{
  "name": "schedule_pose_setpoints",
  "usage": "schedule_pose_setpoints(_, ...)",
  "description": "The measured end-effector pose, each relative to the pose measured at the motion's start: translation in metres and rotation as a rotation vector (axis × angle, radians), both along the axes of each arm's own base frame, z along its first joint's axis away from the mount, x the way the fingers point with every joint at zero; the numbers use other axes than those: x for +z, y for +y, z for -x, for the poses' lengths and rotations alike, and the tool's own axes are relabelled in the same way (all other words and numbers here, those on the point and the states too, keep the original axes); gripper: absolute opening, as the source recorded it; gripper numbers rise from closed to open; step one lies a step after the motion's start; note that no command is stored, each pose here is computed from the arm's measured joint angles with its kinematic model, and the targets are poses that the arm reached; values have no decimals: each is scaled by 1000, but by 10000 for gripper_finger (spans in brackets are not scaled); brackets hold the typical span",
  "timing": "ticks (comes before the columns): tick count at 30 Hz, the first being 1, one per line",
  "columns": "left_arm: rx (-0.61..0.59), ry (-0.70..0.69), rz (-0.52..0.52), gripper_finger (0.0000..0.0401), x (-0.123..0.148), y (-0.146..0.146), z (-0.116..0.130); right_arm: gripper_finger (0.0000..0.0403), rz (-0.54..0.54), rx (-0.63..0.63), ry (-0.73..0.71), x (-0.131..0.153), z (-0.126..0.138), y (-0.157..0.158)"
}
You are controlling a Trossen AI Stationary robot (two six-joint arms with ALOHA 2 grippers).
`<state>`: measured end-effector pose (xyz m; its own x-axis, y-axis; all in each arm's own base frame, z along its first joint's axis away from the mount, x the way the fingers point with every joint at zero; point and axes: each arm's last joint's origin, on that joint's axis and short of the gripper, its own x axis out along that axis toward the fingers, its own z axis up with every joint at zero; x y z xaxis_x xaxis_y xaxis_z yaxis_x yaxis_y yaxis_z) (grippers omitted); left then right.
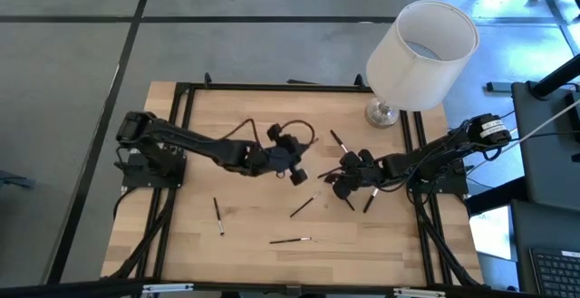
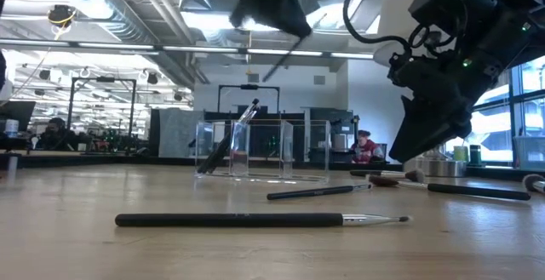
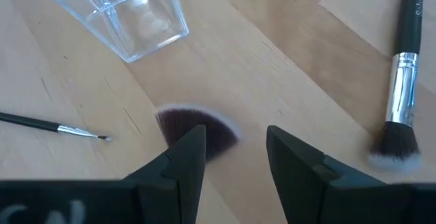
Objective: Put items in baskets/containers
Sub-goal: Put the foundation brush into the transparent organizer
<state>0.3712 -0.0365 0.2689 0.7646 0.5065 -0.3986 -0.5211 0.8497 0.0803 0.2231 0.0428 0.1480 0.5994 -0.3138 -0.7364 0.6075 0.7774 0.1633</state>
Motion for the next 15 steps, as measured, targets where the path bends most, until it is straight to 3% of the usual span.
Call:
schedule_pose_setpoints(5, 50, -57, 10, 22, -23, 4, -1, 156, 1, 31, 12, 0, 0, 2)
schedule_pose_setpoints(10, 116, -26, 33, 28, -44, 8, 7, 156, 5, 38, 20, -1, 1, 2)
schedule_pose_setpoints(15, 100, 3, 73, 40, -57, 9, 12, 156, 5, 37, 19, -1, 1, 2)
